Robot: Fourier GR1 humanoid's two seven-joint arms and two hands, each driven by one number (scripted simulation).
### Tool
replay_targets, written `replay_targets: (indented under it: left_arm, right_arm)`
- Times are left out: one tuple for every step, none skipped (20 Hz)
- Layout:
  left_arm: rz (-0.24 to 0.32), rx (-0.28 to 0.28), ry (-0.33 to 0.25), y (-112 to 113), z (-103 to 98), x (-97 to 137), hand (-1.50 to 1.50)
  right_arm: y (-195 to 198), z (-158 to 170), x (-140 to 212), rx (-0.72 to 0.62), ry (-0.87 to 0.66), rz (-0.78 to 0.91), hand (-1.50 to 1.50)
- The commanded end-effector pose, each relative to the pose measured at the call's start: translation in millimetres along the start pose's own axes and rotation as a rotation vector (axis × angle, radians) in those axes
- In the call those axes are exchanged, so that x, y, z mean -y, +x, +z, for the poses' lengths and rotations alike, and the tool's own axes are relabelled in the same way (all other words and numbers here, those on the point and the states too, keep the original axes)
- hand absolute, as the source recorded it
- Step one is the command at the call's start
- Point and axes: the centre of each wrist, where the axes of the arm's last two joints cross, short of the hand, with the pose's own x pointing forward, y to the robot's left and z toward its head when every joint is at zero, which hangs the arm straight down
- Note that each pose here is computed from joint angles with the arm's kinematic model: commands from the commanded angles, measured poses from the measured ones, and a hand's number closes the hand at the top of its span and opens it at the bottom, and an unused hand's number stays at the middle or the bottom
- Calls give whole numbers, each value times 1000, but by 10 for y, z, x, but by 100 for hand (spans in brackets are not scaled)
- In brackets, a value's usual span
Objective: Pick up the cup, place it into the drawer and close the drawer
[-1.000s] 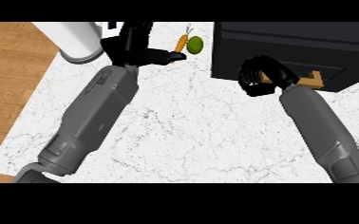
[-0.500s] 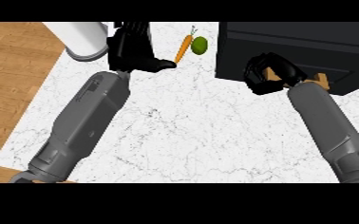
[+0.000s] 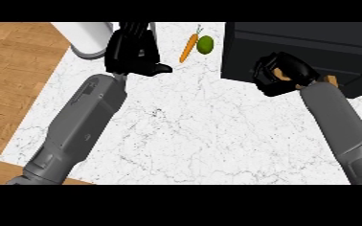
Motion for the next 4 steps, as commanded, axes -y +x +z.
replay_targets:
  left_arm:
    - [2, -8, -13, -10, 50, -45, -150]
    - [18, -8, -14, -29, 44, 19, -150]
    - [5, 3, -10, 24, 30, -64, -150]
    - [5, -7, 3, 53, 44, -151, -150]
  right_arm:
    - [557, 38, 782, 6, -275, 149, 150]
    - [566, 57, 808, 17, -278, 134, 150]
    - [525, 76, 786, 12, -276, 141, 150]
    - [535, 99, 819, 9, -277, 133, 150]
